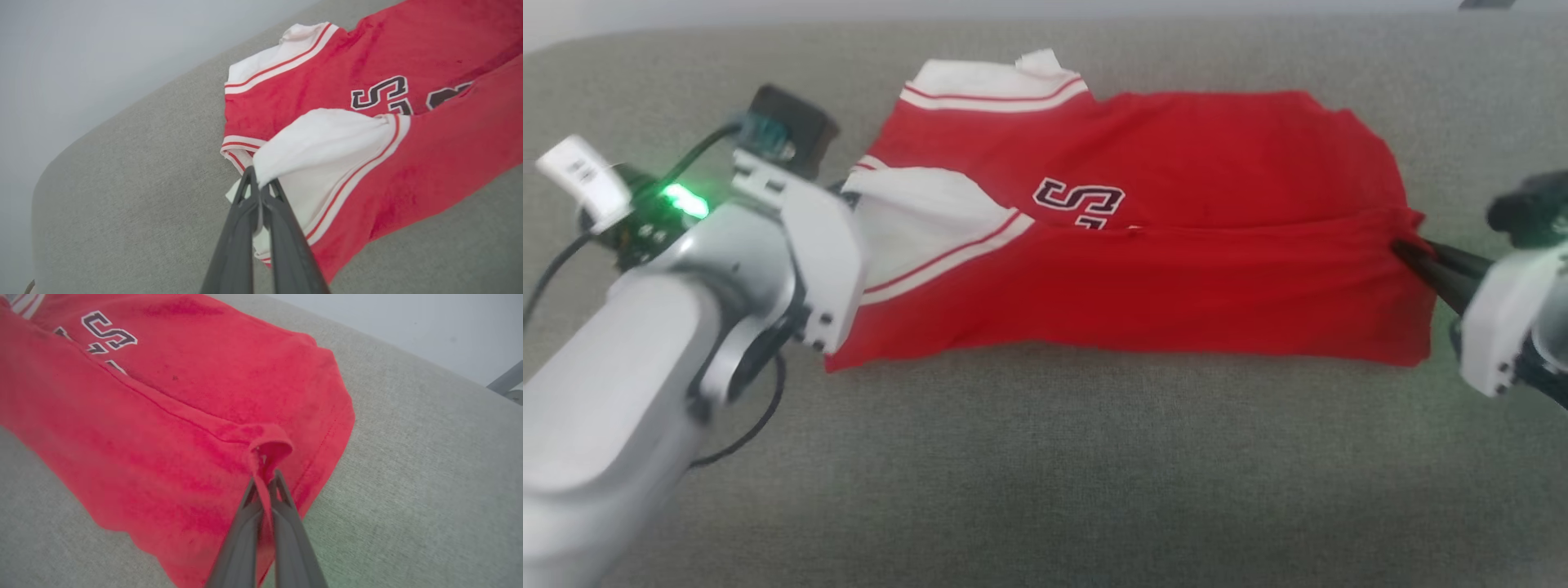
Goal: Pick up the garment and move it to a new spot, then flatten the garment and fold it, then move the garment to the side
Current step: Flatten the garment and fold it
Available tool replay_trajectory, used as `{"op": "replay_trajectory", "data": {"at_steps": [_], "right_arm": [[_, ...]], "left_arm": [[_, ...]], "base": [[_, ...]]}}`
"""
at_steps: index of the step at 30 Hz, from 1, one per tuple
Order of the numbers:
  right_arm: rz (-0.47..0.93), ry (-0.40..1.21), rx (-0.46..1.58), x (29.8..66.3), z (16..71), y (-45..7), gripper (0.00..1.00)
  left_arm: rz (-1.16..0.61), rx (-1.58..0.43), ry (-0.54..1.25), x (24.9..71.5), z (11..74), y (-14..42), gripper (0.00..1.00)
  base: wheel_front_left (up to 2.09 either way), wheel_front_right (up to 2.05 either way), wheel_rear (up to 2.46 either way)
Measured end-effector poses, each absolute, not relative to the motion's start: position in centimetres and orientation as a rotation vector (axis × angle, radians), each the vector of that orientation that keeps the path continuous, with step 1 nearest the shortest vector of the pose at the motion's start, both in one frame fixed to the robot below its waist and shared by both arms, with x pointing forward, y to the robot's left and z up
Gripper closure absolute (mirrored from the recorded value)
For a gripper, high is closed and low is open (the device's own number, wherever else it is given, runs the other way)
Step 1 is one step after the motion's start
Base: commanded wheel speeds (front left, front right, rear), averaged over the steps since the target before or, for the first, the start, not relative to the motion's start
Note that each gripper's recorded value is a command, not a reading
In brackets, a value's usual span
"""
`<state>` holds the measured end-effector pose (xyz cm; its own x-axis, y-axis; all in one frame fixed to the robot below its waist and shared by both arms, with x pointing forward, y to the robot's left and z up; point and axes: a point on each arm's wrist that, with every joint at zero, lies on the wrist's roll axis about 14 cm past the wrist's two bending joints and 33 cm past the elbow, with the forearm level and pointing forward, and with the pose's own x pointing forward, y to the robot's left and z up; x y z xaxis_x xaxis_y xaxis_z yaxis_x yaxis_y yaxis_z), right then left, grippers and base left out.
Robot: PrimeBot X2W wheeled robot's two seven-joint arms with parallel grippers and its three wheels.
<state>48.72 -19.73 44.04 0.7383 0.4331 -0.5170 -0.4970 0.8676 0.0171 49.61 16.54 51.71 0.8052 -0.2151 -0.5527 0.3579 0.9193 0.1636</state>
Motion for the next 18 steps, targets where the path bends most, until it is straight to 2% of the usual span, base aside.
{"op": "replay_trajectory", "data": {"at_steps": [6,12,13,14,15,16,17,18], "right_arm": [[0.498,0.623,-0.113,49.5,40.9,-19.0,1.0],[0.485,0.678,-0.11,49.7,39.3,-19.0,1.0],[0.483,0.68,-0.109,49.7,39.3,-19.0,0.96],[0.485,0.68,-0.106,49.7,39.4,-18.8,0.83],[0.487,0.676,-0.108,49.8,39.6,-18.8,0.72],[0.488,0.666,-0.113,49.9,39.9,-18.8,0.58],[0.489,0.656,-0.118,50.0,40.2,-18.8,0.27],[0.488,0.641,-0.119,50.1,40.5,-18.9,0.06]], "left_arm": [[-0.32,0.241,0.69,51.7,46.0,16.1,1.0],[-0.316,0.197,0.834,51.3,41.2,16.1,1.0],[-0.317,0.194,0.852,51.1,40.8,16.1,0.9],[-0.317,0.178,0.863,51.1,40.6,16.1,0.69],[-0.312,0.161,0.861,51.2,40.7,16.0,0.39],[-0.312,0.167,0.858,51.3,40.8,16.1,0.0],[-0.306,0.168,0.857,51.4,40.9,16.2,0.0],[-0.302,0.156,0.851,51.5,41.3,16.2,0.0]], "base": [[0.0,0.0,0.0],[0.0,0.0,0.0],[0.0,0.0,0.0],[0.0,0.0,0.0],[0.0,0.0,0.0],[0.0,0.0,0.0],[0.0,0.0,0.0],[0.0,0.0,0.0]]}}
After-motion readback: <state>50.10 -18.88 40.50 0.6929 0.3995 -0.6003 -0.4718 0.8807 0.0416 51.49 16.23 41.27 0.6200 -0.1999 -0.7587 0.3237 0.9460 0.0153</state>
